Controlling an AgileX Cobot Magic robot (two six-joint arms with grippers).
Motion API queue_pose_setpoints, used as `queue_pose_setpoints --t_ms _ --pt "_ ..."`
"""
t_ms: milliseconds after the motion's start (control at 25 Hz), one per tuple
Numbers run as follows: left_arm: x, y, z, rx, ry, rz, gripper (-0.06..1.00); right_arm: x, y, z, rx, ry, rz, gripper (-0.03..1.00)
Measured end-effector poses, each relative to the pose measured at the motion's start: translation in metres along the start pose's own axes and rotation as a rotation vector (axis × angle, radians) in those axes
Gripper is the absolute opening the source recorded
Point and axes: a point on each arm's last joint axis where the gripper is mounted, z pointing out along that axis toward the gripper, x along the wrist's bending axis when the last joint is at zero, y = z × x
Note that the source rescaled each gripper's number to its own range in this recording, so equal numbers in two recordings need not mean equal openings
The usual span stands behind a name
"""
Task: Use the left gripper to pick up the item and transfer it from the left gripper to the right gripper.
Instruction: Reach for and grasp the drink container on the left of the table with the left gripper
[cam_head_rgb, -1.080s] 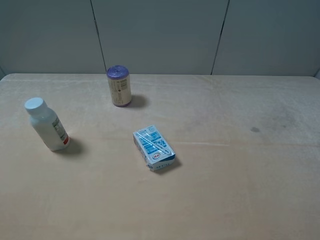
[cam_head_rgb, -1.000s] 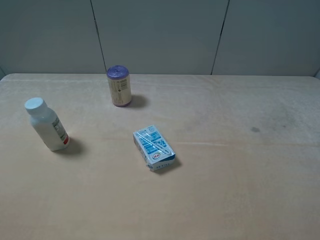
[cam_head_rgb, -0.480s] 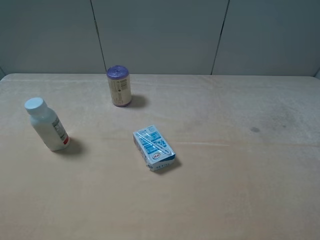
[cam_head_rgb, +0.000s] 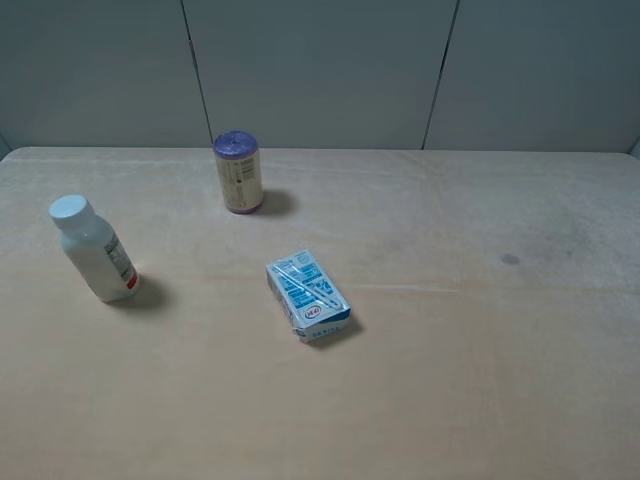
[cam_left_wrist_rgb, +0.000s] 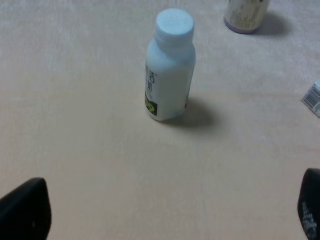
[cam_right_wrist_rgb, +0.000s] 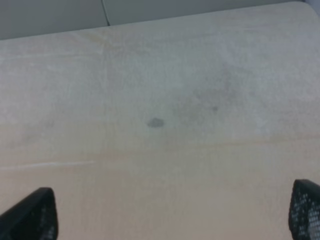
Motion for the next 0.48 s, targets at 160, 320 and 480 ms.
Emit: queue_pose_setpoints --t_ms 160,320,480 --pt "-0.001 0.028 0.0 0.046 0.004 -0.001 1.0 0.0 0.0 0.0 0.0 0.0 0.0 1.0" --pt "-0.001 0.062 0.009 0.105 0.011 -0.009 1.0 0.0 0.0 0.0 0.0 0.0 0.0 1.0" --pt "-0.001 0.096 0.027 0.18 0.027 -0.063 1.0 0.0 0.0 0.0 0.0 0.0 0.0 1.0"
